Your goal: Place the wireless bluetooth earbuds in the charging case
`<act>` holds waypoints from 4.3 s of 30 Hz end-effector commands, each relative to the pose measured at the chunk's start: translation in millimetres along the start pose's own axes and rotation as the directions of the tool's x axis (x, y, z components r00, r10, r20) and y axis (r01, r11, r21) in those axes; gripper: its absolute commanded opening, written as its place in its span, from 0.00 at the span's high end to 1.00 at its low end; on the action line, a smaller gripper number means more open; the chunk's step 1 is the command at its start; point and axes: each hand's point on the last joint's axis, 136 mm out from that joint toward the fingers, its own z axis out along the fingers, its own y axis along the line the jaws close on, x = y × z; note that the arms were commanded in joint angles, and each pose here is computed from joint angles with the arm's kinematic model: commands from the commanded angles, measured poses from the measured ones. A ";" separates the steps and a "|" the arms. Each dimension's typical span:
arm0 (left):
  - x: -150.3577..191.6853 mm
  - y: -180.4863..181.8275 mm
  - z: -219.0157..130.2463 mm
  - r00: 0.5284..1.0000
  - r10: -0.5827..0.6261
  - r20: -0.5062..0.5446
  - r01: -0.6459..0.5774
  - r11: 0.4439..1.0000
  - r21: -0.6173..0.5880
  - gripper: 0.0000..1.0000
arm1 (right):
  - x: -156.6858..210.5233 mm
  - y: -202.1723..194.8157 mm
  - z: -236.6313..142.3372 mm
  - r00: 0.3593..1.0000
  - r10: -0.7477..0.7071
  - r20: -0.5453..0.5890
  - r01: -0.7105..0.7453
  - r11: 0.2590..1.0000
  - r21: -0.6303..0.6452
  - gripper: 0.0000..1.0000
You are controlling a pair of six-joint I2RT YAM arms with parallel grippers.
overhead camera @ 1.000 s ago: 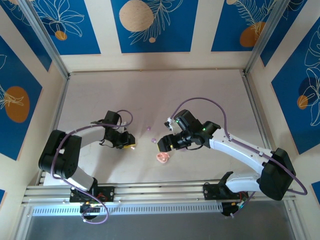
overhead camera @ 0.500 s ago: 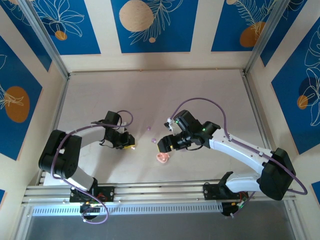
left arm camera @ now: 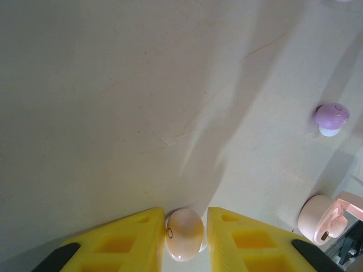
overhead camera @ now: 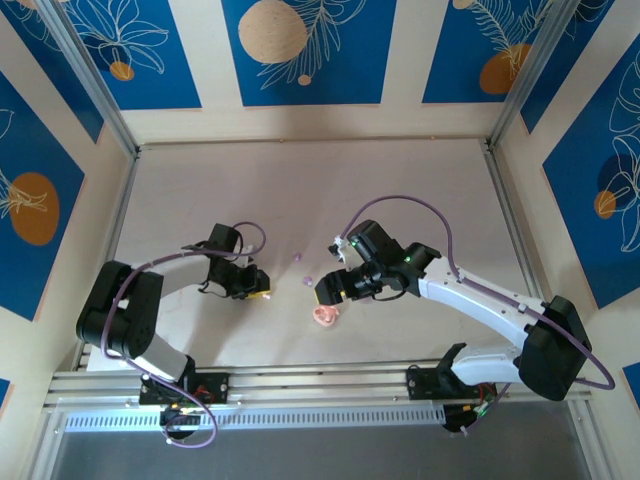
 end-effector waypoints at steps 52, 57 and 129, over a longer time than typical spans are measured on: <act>56.3 -147.6 20.1 0.638 0.769 -0.033 -0.701 0.563 -0.438 0.91 | 16.5 -69.6 -51.3 0.933 0.296 0.207 -0.293 0.955 -0.042 0.29; 53.9 -145.6 24.6 0.596 0.801 -0.053 -0.726 0.509 -0.463 0.91 | 28.3 -55.3 -56.4 0.946 0.235 0.223 -0.214 0.970 -0.118 0.29; 80.1 -127.3 53.9 0.460 0.870 -0.178 -0.835 0.356 -0.419 0.77 | 35.3 -56.9 -56.7 0.947 0.237 0.219 -0.216 0.970 -0.114 0.29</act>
